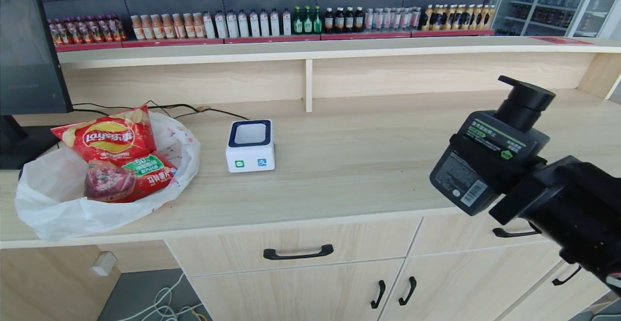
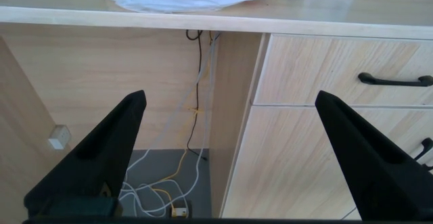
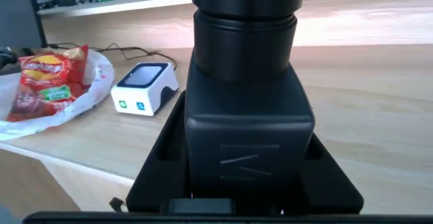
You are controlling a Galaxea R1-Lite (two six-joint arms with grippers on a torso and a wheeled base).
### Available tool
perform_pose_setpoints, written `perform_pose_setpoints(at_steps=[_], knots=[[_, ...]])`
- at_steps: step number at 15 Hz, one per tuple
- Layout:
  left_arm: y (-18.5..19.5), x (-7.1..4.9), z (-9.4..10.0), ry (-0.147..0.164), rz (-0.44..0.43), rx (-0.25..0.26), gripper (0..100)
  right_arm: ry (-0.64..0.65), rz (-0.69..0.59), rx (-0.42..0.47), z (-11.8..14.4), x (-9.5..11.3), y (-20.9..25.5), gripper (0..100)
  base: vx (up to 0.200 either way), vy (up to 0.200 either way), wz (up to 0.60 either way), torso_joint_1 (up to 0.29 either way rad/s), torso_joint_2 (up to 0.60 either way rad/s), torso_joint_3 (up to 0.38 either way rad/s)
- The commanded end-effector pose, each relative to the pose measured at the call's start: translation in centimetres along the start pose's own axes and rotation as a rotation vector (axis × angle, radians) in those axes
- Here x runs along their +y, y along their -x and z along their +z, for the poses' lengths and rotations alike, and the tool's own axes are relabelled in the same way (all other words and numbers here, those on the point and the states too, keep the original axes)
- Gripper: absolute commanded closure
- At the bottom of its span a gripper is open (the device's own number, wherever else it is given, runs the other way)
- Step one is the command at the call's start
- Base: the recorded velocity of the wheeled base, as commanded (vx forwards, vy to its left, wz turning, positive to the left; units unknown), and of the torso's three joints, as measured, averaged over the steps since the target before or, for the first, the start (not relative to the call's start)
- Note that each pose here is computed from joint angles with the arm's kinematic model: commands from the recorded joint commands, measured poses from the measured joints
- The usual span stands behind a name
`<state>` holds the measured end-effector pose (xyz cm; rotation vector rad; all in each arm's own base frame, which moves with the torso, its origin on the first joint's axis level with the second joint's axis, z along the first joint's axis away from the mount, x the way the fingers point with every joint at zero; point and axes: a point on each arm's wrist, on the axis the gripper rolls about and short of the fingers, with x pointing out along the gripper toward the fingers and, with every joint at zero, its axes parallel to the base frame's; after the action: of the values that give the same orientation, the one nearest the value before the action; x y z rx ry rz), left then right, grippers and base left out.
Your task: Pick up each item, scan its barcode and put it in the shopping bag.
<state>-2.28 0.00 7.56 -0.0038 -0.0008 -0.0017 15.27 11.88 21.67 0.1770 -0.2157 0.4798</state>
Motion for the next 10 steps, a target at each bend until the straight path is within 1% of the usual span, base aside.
perform_pose_setpoints(at_steps=[1,2,4,7,8,9,10], knots=[[0.0,0.0,0.0,0.001,0.000,-0.001,0,-0.097,0.069,-0.078,2.0,0.7,2.2,100,0.000,0.000,0.00,0.000,0.00,0.000],[0.0,0.0,0.0,0.001,0.000,-0.001,0,-0.158,0.082,-0.092,2.5,1.0,1.8,100,0.000,0.000,0.00,0.000,0.00,0.000],[0.0,0.0,0.0,0.001,0.000,-0.001,0,-0.290,0.143,-0.075,2.5,1.3,1.1,100,0.000,0.000,0.00,0.000,0.00,0.000],[0.0,0.0,0.0,0.001,0.000,-0.001,0,-0.525,0.280,0.029,1.4,1.6,0.7,100,0.000,0.000,0.00,0.000,0.00,0.000],[0.0,0.0,0.0,0.001,0.000,-0.001,0,-0.590,0.333,0.055,1.4,1.8,0.5,100,0.000,0.000,0.00,0.000,0.00,0.000],[0.0,0.0,0.0,-0.001,0.000,-0.001,0,-0.628,0.387,0.076,1.2,2.1,0.2,100,0.000,0.000,0.00,0.000,0.00,0.000],[0.0,0.0,0.0,0.001,-0.001,-0.001,0,-0.655,0.451,0.075,1.1,2.3,0.1,100,0.000,0.000,0.00,0.000,0.00,0.000]])
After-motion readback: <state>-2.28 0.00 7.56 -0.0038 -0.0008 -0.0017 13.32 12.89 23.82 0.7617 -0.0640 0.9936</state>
